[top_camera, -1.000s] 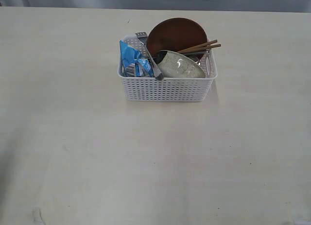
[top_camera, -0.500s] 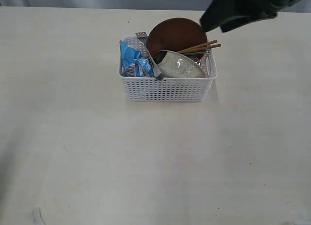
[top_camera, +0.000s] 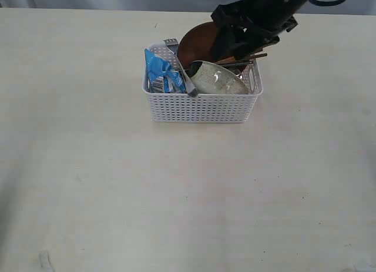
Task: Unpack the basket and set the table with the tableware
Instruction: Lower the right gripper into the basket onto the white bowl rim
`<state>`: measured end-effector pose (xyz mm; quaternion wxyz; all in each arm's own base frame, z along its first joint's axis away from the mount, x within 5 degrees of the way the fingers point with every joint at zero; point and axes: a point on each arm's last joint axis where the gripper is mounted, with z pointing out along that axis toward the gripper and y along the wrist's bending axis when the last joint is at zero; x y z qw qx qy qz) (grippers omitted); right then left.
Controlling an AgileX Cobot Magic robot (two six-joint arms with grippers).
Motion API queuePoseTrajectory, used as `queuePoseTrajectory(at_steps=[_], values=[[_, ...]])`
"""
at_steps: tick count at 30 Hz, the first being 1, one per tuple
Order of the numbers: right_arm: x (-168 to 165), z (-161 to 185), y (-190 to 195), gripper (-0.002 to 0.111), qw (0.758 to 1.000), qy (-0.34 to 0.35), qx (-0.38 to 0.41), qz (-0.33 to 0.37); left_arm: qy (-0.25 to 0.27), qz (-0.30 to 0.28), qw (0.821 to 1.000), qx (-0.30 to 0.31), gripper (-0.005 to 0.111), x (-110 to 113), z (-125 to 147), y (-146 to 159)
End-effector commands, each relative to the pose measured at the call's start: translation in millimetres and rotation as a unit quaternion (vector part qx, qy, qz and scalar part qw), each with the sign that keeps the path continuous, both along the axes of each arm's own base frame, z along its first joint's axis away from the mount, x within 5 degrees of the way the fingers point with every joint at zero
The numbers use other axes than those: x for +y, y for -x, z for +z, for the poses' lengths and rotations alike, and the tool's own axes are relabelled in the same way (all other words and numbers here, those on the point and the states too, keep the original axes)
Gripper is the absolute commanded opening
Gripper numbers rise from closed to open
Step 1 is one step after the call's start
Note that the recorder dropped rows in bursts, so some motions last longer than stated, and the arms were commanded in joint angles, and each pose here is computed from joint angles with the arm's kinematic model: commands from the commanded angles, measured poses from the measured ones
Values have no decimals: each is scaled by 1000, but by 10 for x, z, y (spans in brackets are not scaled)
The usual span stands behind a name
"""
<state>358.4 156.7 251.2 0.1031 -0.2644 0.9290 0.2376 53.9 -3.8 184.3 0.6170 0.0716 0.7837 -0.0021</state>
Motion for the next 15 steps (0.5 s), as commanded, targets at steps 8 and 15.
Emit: queuePoseTrajectory(at_steps=[8, 15], values=[[61, -259, -223, 50, 998, 19, 1, 56, 6, -4, 1000, -4, 0, -8, 1, 1], [91, -365, -242, 50, 998, 8, 9, 69, 6, -4, 1000, -4, 0, -8, 1, 1]])
